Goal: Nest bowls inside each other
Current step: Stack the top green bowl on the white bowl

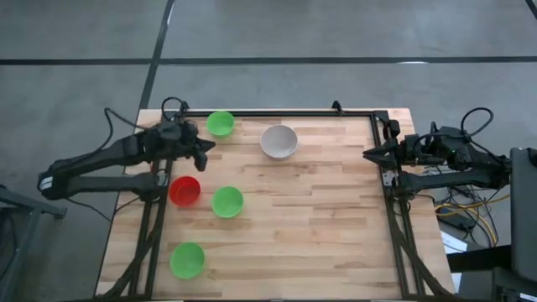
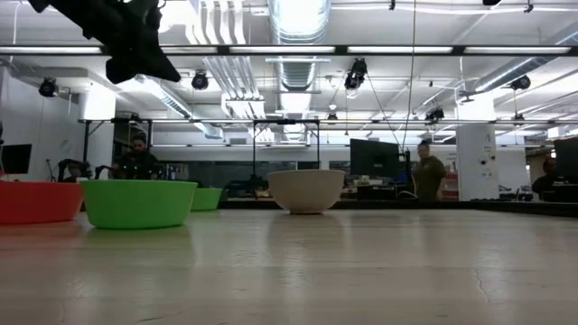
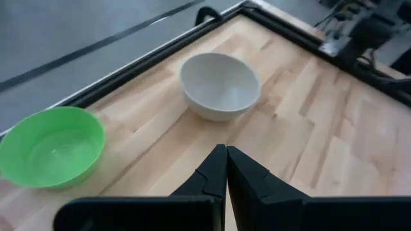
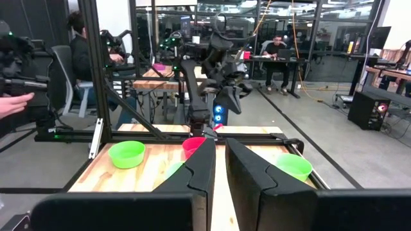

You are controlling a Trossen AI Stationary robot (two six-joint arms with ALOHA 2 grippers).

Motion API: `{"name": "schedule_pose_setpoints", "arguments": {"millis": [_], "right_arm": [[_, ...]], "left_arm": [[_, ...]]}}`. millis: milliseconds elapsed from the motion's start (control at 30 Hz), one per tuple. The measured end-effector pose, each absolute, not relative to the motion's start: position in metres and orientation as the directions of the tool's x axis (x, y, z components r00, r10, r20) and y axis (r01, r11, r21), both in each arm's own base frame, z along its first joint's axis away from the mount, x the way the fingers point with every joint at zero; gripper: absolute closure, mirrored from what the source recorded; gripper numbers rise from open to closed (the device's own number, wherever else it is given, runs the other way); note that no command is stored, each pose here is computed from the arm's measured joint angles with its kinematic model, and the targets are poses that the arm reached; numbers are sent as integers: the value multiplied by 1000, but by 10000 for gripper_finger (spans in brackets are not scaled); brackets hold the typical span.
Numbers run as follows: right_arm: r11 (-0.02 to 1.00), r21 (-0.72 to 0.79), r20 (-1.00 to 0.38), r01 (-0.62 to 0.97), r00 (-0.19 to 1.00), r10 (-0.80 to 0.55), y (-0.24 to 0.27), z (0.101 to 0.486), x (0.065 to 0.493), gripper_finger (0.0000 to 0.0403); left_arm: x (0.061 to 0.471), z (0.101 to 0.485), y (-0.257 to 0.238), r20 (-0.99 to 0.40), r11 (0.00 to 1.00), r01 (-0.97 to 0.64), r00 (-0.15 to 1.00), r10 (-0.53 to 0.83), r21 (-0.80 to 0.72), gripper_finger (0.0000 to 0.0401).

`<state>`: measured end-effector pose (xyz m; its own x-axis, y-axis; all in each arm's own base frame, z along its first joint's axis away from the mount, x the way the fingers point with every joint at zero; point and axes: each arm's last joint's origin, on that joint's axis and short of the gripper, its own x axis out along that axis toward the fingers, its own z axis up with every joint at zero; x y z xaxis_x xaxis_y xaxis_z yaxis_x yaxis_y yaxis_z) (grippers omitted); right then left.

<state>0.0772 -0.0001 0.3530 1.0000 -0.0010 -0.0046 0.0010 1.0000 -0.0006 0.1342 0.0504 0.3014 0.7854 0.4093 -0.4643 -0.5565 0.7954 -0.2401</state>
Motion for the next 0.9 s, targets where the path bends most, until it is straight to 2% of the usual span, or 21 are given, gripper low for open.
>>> {"name": "schedule_pose_setpoints", "arguments": {"millis": [567,900], "right_arm": [[1000,-1,-5,1,1000,-1,0,353,77,369],[1000,-1,-4,1,1000,-1,0,353,77,369]], "left_arm": [[145,314,86,-590,667,-712,642,490,-220,387],[161,306,119,-719,617,-765,532,448,-182,387]]}}
